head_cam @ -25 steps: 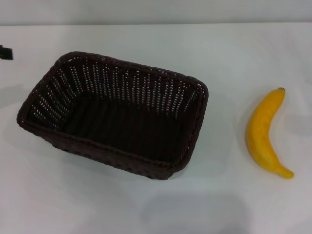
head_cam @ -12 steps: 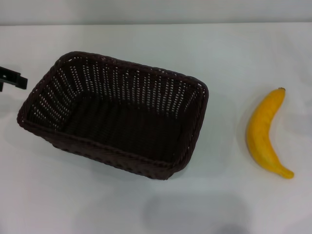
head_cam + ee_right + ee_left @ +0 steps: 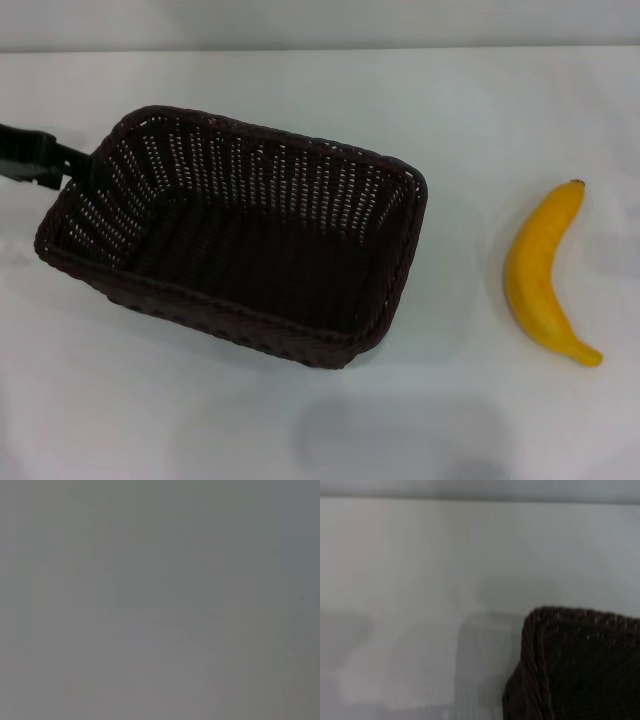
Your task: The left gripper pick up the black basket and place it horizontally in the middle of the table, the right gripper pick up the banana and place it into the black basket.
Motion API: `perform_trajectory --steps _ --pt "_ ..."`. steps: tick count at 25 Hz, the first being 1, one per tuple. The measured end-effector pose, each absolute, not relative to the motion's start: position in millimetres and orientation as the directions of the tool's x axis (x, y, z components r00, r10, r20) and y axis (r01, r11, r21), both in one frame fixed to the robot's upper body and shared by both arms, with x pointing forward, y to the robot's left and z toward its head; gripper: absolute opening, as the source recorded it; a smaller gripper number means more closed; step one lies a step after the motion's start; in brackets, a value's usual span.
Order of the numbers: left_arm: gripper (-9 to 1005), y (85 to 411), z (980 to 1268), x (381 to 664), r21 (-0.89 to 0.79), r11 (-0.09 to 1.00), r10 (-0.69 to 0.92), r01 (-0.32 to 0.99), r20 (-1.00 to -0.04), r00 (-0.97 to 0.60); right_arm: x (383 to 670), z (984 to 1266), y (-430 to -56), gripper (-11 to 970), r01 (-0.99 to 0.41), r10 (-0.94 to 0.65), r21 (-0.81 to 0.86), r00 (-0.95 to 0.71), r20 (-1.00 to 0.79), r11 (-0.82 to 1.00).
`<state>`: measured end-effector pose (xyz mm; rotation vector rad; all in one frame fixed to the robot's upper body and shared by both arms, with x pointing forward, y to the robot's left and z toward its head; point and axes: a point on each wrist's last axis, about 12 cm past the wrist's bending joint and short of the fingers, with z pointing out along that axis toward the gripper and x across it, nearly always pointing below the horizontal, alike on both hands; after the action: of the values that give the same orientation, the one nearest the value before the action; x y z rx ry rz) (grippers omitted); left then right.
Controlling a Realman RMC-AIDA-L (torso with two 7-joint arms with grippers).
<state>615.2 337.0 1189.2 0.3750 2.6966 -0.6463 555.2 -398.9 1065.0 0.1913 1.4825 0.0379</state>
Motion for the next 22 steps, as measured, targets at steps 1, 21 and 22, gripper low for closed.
perform_trajectory --steps 1,21,22 --pt "774 336.0 1187.1 615.4 -0.388 0.862 0.176 0.326 -0.374 -0.911 555.5 1065.1 -398.7 859 0.092 0.143 0.151 0.091 -0.986 0.984" --pt "731 306.4 1160.3 624.9 -0.347 0.857 0.255 0.38 -0.355 -0.899 557.8 1066.0 -399.4 859 0.094 0.133 0.141 0.085 -0.987 0.985" --pt "713 305.9 1160.3 624.9 -0.344 0.856 0.261 0.386 -0.357 -0.897 557.4 1065.9 -399.9 859 0.097 0.134 0.143 0.086 -0.987 0.985"
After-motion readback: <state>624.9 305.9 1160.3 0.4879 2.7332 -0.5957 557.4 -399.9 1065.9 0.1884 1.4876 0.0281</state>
